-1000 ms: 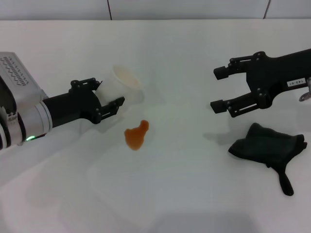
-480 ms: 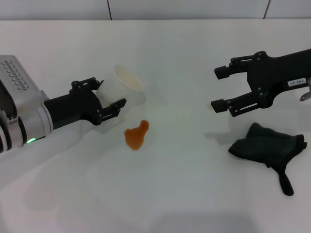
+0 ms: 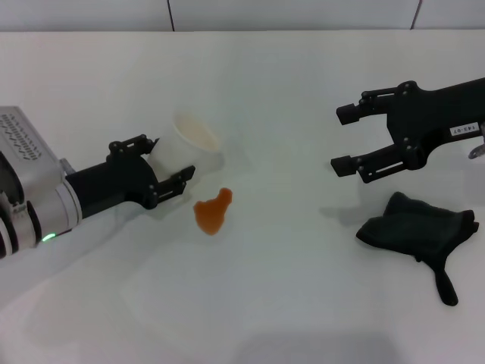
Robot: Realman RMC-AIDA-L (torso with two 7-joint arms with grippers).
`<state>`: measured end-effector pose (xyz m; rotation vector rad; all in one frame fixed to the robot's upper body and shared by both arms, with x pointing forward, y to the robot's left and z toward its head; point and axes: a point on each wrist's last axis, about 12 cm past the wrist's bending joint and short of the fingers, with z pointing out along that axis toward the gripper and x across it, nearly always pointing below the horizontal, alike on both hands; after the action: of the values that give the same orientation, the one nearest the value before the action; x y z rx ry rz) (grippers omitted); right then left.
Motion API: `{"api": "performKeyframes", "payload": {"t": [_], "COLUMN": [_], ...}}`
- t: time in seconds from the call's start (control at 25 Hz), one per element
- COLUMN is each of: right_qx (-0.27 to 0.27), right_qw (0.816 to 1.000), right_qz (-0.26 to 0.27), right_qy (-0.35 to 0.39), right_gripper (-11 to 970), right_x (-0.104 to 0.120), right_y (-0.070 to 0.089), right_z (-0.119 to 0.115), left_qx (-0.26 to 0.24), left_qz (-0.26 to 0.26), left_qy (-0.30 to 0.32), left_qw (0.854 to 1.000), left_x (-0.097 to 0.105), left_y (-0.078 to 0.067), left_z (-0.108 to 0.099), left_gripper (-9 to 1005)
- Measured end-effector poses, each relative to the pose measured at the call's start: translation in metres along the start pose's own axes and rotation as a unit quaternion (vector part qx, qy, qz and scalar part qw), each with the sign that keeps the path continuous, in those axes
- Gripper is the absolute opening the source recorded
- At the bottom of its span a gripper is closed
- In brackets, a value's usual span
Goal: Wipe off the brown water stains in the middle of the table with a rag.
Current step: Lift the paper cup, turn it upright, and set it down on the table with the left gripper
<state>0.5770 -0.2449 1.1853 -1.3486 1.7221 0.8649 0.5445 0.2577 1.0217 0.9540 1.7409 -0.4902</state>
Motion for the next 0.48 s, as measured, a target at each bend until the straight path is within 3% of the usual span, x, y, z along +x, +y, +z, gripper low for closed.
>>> {"api": "performKeyframes", "payload": {"t": [0.48], "right_qx": [-0.001], "right_qw": [1.000], "right_qz": [0.000], "right_qy": [0.003], "right_gripper": [868], "right_x": [0.001], "right_y": [0.000], "right_z": [0.000], "left_qx": [-0.004], "left_qz": [-0.009], "left_qy": [0.005], "left_qw": [1.000], "left_x": [0.013], "left_y": [-0.010], "left_z": [-0.007], "left_gripper": [737]}}
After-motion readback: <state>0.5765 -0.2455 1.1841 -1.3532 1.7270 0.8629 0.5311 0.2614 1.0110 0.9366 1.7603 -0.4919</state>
